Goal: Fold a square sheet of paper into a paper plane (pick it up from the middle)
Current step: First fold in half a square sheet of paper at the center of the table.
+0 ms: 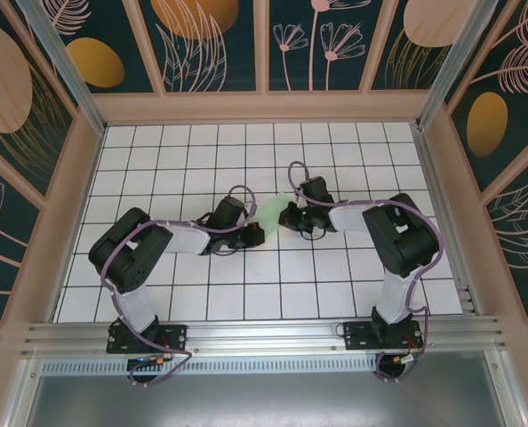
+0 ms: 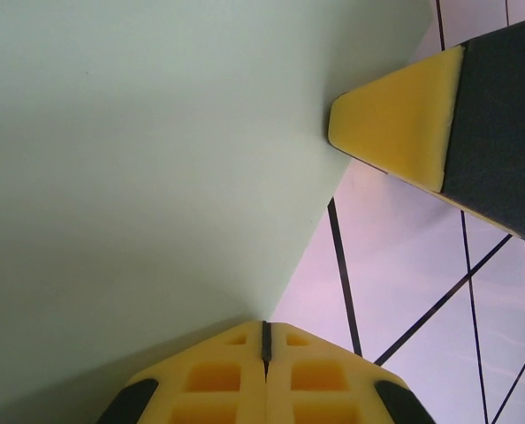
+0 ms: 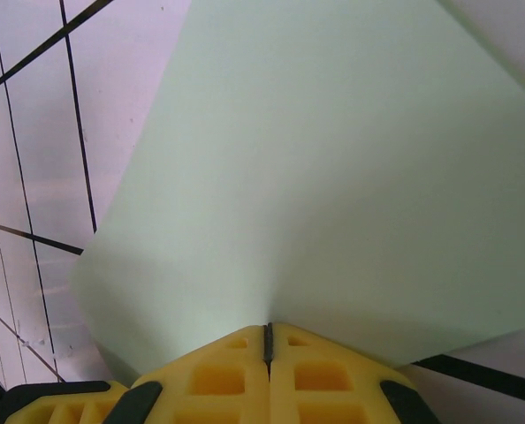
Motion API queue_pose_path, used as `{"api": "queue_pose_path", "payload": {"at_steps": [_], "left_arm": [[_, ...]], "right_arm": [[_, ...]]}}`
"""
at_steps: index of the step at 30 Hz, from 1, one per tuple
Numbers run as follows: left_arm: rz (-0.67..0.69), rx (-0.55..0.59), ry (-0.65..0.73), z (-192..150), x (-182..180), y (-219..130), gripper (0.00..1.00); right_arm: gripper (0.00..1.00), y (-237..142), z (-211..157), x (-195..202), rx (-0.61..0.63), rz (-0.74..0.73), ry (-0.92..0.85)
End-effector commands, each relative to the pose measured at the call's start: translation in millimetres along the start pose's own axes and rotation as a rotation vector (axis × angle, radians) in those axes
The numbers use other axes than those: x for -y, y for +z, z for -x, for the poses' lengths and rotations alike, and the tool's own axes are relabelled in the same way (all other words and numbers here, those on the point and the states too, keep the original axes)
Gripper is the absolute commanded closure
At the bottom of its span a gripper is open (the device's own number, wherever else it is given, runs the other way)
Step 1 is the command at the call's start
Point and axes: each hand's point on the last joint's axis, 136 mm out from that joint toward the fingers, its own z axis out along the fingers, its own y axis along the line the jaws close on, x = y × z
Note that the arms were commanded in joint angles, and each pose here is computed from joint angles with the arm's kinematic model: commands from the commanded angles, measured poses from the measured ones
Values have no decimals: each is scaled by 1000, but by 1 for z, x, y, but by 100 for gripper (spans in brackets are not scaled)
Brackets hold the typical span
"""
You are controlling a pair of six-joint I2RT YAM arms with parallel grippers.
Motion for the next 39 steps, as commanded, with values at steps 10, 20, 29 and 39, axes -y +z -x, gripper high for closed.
{"api": "queue_pose_path", "payload": {"at_steps": [10,20,29,39], "left_arm": [[192,-233,-63,-86,-64,-22,100],[262,-200,-6,-76,-70,-30,100],[146,137,69,18,-9,-70,95],[221,416,-135,83,-51,-116,70]], "right_arm": [[100,12,-38,69,-106,-248,75],[100,11,-36,66,-100,-241,67],[100,18,-25,42,-130,-159,-84],[100,-3,35,-36,13,-71,-234]]}}
